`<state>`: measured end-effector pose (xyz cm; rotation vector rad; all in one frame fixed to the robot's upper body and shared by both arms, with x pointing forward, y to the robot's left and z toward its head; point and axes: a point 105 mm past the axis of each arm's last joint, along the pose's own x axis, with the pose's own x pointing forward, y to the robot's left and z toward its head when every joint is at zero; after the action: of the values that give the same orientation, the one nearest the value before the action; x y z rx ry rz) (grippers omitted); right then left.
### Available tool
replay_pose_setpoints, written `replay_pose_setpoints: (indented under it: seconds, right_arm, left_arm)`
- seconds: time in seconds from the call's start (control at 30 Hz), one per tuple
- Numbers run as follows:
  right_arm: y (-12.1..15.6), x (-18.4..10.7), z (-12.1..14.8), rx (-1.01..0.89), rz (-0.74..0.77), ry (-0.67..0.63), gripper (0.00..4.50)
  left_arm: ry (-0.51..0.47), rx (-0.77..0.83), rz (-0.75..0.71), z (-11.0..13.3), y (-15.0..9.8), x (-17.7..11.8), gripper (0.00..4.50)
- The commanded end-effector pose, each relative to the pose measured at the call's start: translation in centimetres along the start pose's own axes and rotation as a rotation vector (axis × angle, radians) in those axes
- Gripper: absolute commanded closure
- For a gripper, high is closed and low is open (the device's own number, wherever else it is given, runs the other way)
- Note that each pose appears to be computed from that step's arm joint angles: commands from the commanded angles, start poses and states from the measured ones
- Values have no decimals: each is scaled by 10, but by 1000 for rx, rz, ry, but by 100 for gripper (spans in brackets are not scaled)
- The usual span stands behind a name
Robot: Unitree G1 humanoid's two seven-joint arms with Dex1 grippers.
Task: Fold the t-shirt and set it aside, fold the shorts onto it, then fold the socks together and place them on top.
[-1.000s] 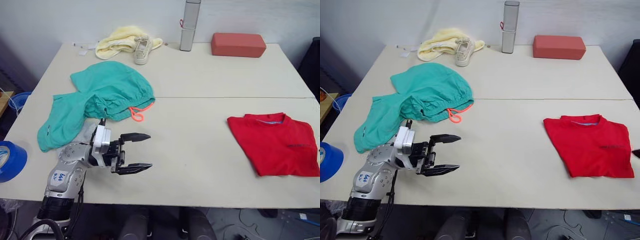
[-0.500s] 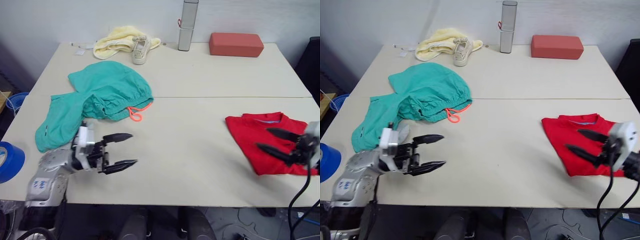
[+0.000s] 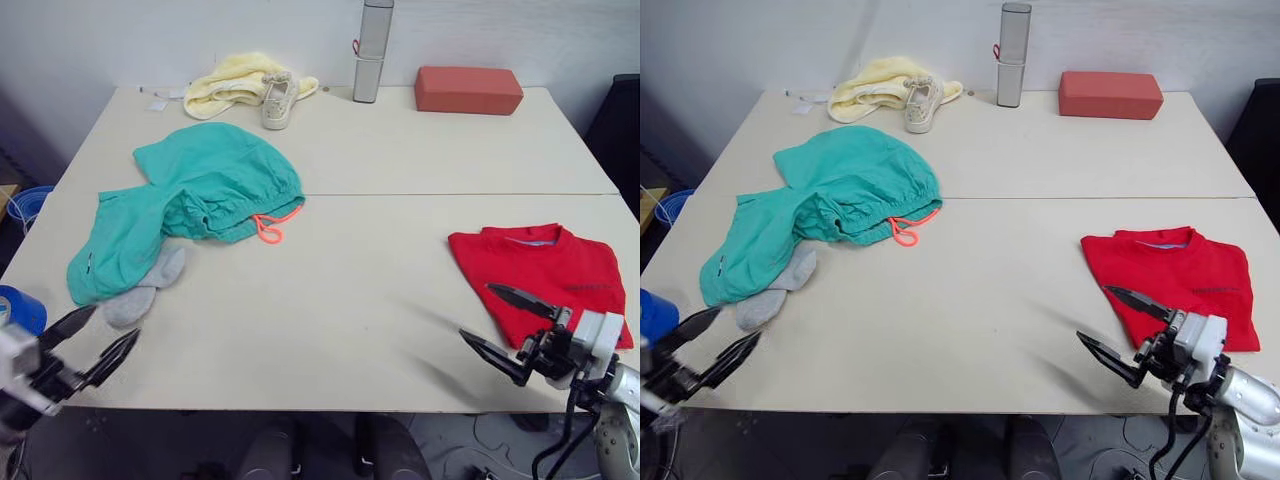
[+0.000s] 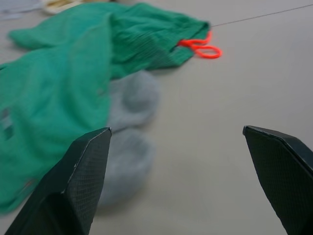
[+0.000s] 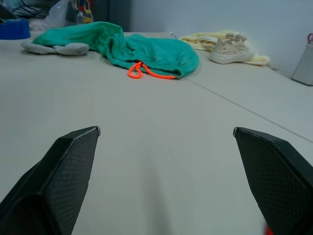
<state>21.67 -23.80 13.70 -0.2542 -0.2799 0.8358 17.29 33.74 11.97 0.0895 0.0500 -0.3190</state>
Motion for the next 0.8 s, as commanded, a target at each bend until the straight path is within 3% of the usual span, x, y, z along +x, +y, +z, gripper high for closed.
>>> replay_pose_setpoints:
  seconds: [0.03, 0.2, 0.33, 0.47, 0.57, 0.67, 0.8]
  right_arm:
    - [1, -7, 13, -82, -38, -47, 4]
    - [1, -9, 19, -68, -137, -93, 4]
    - [22, 0, 30, -100, -55, -132, 4]
    - [45, 16, 40, -87, 76, -192, 4]
    - [50, 31, 55, -68, 111, -259, 4]
    - [50, 46, 71, -56, 134, -318, 4]
    - [51, 64, 80, -21, 163, -349, 4]
  left_arm:
    - [21, -2, 121, -1, 8, -29, 0]
    - [4, -81, 266, -5, 15, -46, 0]
    - [25, -102, 298, -7, 21, -48, 0]
    - [39, -77, 240, 2, 27, -19, 0]
    - [17, -74, 187, 25, 32, 14, 0]
    - [62, -37, 141, 49, 38, 46, 0]
    - [137, 1, 153, 63, 53, 88, 0]
